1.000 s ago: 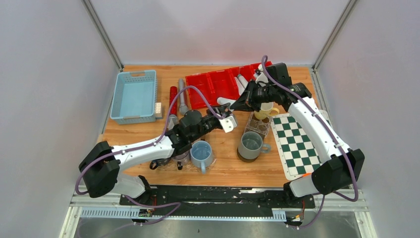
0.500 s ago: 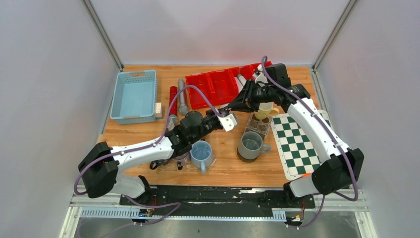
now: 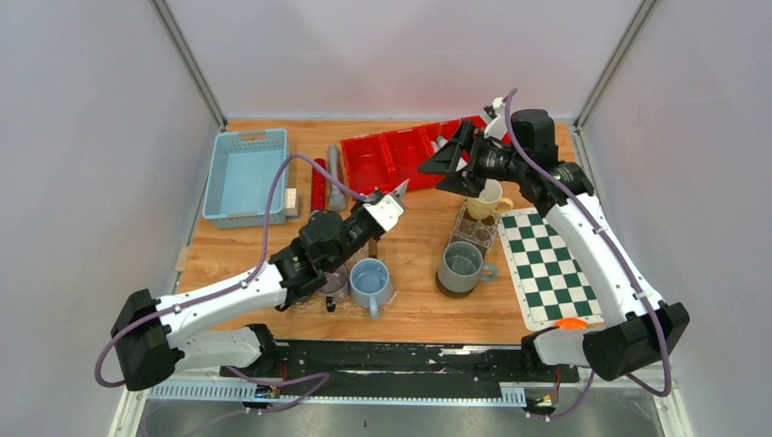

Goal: Prepare toiletry sets of a toothbrush and toothpaste on the tray
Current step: Place the toothpaste in the toothpaste holder.

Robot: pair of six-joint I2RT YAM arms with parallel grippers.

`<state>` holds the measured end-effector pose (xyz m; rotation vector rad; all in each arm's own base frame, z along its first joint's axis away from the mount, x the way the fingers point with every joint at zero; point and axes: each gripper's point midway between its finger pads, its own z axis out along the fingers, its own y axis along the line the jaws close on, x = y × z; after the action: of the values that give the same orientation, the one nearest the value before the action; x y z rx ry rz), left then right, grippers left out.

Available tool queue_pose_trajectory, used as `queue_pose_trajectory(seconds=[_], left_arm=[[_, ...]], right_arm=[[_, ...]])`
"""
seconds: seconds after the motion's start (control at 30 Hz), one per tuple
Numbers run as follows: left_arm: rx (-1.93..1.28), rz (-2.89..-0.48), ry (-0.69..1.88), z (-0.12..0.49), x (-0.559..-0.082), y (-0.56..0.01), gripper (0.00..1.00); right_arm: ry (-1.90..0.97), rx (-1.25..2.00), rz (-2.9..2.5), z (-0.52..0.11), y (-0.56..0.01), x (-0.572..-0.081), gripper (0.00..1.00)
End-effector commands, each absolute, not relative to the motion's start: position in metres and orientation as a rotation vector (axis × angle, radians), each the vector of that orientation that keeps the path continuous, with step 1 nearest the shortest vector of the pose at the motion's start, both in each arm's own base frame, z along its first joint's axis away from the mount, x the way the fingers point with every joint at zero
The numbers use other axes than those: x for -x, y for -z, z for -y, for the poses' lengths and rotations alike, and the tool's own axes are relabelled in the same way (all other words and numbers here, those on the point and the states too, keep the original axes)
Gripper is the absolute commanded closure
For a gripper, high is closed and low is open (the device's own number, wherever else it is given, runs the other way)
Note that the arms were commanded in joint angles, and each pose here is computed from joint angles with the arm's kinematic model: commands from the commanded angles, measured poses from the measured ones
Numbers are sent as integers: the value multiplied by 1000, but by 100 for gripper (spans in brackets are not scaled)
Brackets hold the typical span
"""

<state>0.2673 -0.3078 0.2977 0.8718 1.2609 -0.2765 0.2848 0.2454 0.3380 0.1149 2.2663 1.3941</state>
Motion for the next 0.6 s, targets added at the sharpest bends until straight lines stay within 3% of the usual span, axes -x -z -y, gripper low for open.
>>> queue_pose_trajectory(seconds=[0.0,0.1,0.17,0.57], left_arm=[[-676,-1343,330,281,-262,-311,100],[-629,-1387,334,270,-258,-307,100],[-594,-1406,326,263,-255,-304,100],[-368,-1556,176,223,-241,-278,100]], right_arm=[[-1335,-56,-2077,-234,-370,-294,15],[-1276,-81,-2040,-225,-368,-298,10],[-1232,-113,-2022,-219,-366,-302,1],[-1045,-276,-1977,-183,-348,-316,0]])
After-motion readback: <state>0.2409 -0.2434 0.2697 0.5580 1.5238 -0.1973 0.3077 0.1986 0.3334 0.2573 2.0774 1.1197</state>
